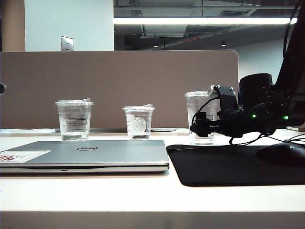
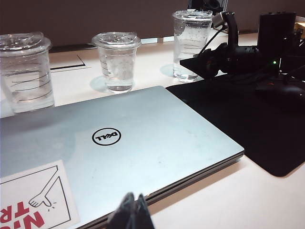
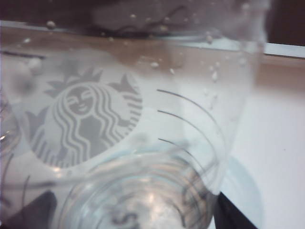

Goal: Pick up the coffee cup on the right and place it on the right side of the laptop.

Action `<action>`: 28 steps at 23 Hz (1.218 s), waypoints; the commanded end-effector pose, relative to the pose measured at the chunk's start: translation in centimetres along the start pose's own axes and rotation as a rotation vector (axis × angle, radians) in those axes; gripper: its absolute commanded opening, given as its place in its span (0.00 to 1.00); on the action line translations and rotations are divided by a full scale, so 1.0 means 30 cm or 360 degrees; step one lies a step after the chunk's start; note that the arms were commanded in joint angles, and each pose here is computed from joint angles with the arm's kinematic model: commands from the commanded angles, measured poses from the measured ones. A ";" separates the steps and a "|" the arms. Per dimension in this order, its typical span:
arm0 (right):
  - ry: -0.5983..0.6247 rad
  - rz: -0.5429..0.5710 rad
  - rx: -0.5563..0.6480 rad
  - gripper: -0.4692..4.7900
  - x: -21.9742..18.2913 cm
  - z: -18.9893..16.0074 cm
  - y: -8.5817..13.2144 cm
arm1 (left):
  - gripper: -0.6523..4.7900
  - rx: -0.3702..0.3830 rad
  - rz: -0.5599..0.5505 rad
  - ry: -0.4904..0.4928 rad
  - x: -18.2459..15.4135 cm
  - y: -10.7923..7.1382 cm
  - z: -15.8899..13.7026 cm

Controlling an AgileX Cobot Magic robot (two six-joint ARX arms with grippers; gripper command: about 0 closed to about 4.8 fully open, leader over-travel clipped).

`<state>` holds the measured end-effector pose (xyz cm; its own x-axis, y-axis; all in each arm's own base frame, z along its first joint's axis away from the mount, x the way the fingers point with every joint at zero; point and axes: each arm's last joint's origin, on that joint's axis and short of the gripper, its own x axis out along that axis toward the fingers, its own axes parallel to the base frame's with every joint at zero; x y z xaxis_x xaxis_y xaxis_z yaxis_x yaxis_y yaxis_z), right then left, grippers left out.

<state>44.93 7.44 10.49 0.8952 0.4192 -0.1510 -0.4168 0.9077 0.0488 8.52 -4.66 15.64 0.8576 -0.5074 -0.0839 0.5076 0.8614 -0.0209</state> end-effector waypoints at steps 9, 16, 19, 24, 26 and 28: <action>-0.0027 0.0004 0.0039 0.71 0.005 -0.013 -0.001 | 0.11 0.0004 0.0004 -0.0025 -0.001 0.000 0.007; -0.0032 0.0003 0.0081 0.71 0.004 -0.011 -0.005 | 0.11 0.0004 0.0004 -0.0025 -0.001 0.000 0.007; -0.0026 0.0005 0.0113 0.71 -0.008 -0.017 -0.002 | 0.11 0.0004 0.0004 -0.0025 -0.001 0.000 0.007; -0.0068 0.0008 0.0100 0.71 -0.041 -0.016 0.007 | 0.11 0.0004 0.0004 -0.0025 -0.001 0.000 0.007; -0.0095 0.0009 0.0092 0.71 -0.063 -0.009 0.014 | 0.11 0.0004 0.0003 -0.0025 -0.001 0.000 0.007; -0.0123 0.0010 0.0083 0.71 -0.086 0.007 0.021 | 0.11 0.0004 0.0004 -0.0025 -0.001 0.000 0.007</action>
<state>42.59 6.84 9.65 0.8973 0.4151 -0.1502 -0.4004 0.9085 0.1194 8.52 -4.66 15.65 0.8577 -0.5074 -0.0835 0.5076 0.8614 -0.0209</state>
